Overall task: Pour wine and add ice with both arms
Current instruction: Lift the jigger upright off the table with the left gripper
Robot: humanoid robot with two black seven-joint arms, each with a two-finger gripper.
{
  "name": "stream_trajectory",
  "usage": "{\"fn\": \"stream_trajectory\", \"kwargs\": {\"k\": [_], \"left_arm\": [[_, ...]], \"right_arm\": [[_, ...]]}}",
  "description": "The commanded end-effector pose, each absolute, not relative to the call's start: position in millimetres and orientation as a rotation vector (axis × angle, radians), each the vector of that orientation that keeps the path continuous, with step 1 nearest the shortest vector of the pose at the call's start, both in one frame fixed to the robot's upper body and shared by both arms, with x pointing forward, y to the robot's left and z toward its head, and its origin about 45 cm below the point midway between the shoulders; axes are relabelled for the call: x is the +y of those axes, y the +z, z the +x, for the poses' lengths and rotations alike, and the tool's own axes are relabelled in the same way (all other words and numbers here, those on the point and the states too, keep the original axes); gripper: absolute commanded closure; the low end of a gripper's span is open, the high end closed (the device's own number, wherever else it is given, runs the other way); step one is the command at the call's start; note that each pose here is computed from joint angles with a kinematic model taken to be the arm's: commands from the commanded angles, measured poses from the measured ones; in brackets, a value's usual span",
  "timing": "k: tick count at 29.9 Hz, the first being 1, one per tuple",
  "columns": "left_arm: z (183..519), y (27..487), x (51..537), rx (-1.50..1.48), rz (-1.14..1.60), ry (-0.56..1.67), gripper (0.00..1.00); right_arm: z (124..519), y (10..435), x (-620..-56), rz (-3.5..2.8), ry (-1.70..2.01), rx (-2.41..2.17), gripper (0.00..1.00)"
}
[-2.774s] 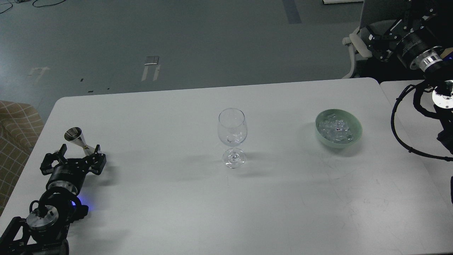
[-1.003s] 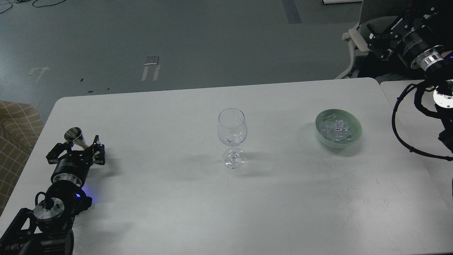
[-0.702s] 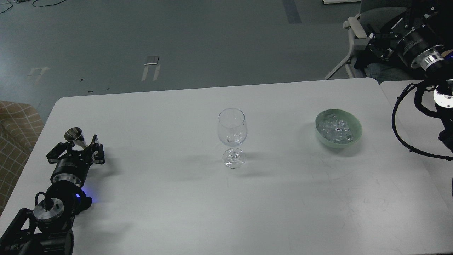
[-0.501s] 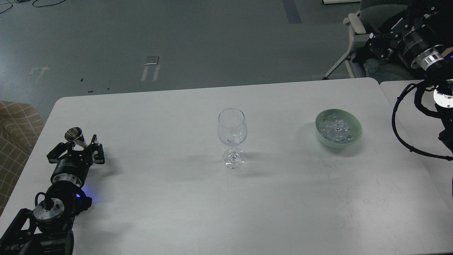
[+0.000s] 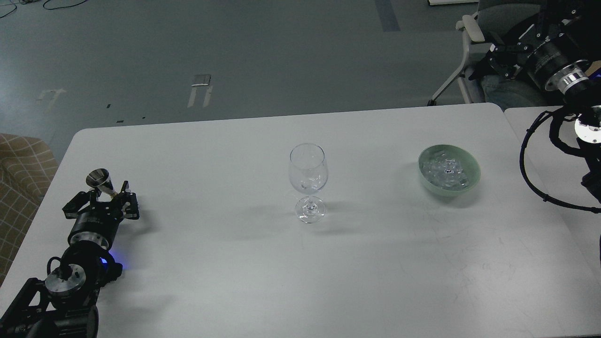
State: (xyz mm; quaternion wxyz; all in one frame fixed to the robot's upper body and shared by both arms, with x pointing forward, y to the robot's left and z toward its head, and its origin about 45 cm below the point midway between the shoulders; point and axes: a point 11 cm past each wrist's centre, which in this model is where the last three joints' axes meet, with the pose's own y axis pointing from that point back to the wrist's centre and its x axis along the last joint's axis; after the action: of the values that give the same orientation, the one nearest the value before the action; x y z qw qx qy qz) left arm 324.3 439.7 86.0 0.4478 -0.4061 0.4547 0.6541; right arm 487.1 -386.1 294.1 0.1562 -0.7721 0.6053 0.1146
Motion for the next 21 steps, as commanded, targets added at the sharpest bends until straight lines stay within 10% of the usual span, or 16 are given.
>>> {"fn": "stream_trajectory", "kwargs": {"k": [1, 21], "left_arm": [[324.3, 85.8, 439.3, 1.126, -1.005, 1.618, 0.51], [324.8, 89.1, 440.2, 1.104, -1.023, 1.599, 0.65]], "right_arm": [[487.4, 294.8, -386.0, -2.21, 0.327, 1.732, 0.0], [487.3, 295.1, -386.7, -2.209, 0.325, 1.733, 0.0]]}}
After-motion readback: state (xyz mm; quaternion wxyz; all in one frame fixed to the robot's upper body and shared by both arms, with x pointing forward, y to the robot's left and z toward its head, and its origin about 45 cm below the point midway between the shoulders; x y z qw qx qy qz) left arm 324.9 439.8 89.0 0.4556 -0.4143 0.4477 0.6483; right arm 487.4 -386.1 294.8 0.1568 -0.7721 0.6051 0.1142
